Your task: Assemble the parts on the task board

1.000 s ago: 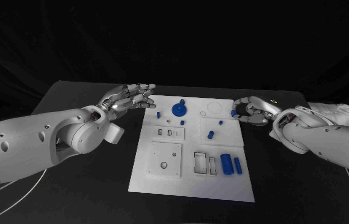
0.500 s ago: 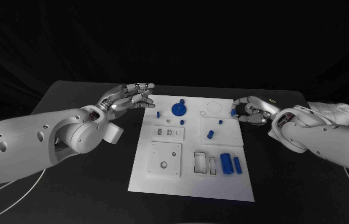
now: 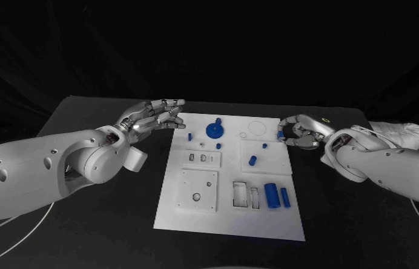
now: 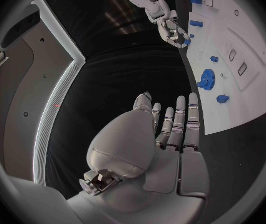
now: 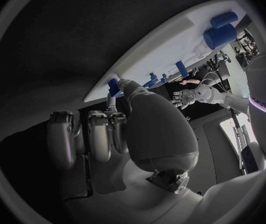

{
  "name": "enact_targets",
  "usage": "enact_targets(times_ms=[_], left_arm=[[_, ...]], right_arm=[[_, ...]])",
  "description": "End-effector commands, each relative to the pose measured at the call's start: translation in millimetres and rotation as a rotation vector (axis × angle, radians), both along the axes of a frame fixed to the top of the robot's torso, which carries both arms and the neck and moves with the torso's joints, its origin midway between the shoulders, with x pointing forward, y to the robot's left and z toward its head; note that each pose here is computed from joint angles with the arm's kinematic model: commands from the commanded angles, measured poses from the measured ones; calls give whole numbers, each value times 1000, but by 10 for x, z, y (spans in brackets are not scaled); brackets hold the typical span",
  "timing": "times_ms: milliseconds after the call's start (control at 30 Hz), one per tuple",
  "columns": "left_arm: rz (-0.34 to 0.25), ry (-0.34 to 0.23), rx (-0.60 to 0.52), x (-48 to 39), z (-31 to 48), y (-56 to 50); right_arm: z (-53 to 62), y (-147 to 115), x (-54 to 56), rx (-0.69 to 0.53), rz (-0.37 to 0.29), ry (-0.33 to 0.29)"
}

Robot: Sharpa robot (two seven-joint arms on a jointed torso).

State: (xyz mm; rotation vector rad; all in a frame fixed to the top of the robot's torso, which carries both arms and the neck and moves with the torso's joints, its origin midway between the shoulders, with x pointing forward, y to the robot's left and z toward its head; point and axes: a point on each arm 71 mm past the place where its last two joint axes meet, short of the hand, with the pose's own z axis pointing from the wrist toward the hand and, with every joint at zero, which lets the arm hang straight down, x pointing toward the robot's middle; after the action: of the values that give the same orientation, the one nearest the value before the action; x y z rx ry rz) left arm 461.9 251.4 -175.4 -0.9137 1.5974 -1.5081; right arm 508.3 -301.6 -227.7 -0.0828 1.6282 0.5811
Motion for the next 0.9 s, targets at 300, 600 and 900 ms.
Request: enact_targets(times_ms=[300,600,900], left_arm=[[-16,-5,-7,-12,10,-10],[-19,-1,-5,-4,3,-25],[-28,4,-5,3,-5,-64]], right_arm=[[37,41,-33,20,13,-51],[212,328,-77,58,69,-56],[264,915,-104,70,179,12]])
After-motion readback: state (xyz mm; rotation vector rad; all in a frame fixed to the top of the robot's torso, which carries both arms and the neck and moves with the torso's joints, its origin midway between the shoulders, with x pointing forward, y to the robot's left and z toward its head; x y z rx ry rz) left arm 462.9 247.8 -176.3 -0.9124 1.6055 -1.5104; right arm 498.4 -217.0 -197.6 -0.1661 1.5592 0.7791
